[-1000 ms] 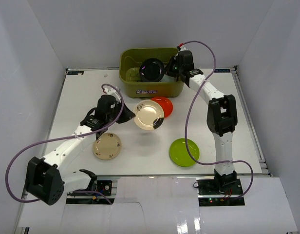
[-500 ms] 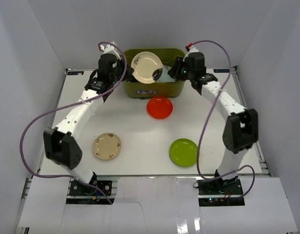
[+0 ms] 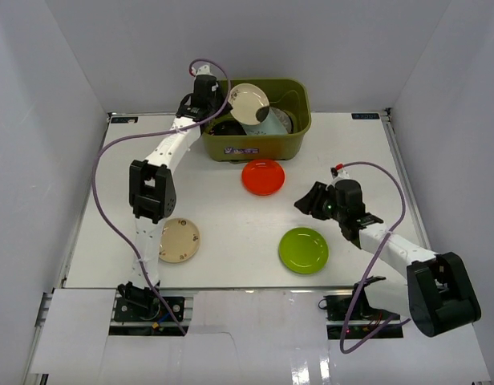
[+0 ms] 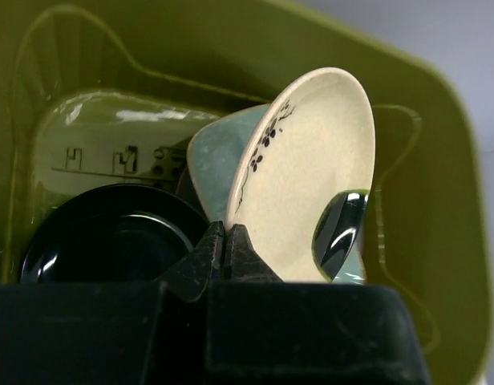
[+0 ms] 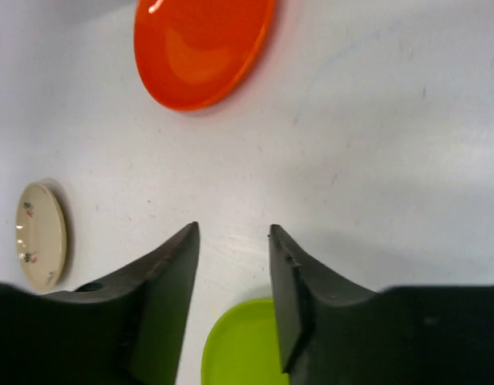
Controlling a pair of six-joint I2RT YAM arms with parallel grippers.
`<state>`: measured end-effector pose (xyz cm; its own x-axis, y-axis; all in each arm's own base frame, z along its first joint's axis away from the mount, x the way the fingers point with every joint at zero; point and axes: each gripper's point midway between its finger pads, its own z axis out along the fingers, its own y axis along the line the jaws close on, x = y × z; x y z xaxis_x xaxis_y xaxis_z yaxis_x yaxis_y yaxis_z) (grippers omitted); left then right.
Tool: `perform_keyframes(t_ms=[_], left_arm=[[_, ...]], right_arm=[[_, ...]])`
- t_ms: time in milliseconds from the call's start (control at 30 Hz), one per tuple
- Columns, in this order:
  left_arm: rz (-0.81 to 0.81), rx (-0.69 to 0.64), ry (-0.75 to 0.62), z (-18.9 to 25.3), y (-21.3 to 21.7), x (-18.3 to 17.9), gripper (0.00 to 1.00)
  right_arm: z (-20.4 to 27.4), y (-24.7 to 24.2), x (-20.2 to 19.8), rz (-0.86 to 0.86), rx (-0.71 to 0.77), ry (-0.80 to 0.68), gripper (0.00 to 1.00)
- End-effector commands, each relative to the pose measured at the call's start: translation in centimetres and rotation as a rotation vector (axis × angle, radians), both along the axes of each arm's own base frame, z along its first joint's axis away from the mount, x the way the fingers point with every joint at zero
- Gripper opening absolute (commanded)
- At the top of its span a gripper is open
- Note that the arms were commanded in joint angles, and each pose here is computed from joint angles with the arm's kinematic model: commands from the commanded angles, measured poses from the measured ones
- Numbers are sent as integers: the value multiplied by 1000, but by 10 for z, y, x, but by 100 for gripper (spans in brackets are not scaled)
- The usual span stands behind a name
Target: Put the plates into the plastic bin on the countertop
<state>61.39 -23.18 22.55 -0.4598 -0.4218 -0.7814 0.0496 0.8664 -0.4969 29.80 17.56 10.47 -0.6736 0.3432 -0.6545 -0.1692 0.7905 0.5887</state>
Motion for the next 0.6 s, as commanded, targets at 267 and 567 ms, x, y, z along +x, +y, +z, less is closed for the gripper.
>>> perform_keyframes(t_ms=[267,567], left_arm=[[-71,-57,-71,36,3,-5,71],[-217,-90,-142,111,-4,-99,88]], right_arm=[[-19,27,28,-73,230,54,64],[-49,52,86,-180,341,147,60]])
